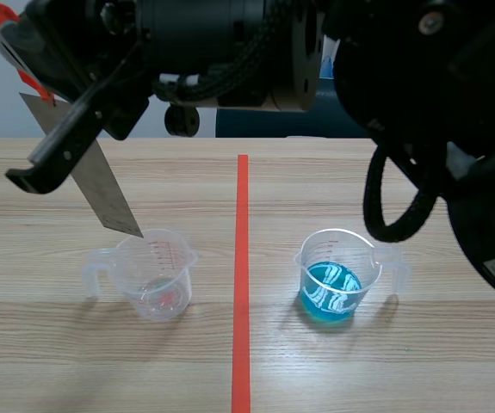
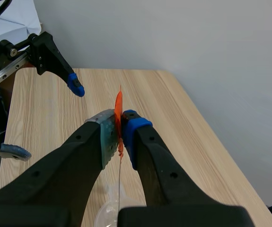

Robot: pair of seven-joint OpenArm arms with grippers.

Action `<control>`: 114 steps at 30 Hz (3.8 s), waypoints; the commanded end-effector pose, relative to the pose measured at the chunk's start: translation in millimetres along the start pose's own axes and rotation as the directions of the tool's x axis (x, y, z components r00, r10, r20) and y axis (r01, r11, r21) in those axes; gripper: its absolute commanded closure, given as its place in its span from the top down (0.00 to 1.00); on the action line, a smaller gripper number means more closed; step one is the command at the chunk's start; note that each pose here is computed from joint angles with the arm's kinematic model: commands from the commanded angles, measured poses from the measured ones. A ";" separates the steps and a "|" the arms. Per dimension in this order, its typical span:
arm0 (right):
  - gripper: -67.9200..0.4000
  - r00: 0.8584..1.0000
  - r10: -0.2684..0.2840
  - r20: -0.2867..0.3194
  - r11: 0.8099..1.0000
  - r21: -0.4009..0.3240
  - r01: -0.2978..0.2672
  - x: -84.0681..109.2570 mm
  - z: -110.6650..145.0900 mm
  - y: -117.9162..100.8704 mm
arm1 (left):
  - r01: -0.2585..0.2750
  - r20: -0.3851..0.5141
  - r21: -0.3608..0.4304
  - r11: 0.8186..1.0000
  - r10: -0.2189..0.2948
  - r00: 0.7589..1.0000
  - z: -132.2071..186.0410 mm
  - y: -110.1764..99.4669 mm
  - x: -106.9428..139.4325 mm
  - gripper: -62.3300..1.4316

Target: Do the redox reaction experiment

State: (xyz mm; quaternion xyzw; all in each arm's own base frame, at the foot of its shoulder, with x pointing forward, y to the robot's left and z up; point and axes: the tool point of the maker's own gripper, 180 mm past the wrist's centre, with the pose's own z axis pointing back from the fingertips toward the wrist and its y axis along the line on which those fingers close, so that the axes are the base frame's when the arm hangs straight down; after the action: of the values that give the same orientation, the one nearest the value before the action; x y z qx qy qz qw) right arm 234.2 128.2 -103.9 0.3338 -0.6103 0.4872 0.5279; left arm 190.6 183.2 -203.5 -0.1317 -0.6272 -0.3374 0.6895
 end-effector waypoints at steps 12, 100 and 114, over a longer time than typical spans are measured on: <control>0.02 1.000 -0.029 0.006 0.998 -0.062 0.029 -3.1 24.8 -18.8 | -0.002 0.027 0.001 1.000 0.002 1.000 -1.3 -0.2 7.0 1.00; 0.02 0.988 0.066 -0.142 0.987 -0.135 -0.085 -25.3 174.6 -71.9 | 0.010 0.037 0.003 1.000 -0.010 0.999 -3.6 2.9 9.7 1.00; 0.02 0.988 0.066 -0.142 0.987 -0.135 -0.086 -25.4 174.6 -71.9 | 0.010 0.037 0.003 1.000 -0.010 0.999 -3.6 2.9 9.7 1.00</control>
State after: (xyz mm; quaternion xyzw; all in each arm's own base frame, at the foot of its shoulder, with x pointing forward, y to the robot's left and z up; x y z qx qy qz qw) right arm 250.5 -62.3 -113.9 0.2336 -0.6072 0.4858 0.5837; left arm 193.1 182.9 -201.2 -0.1303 -0.6308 -0.3393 0.6856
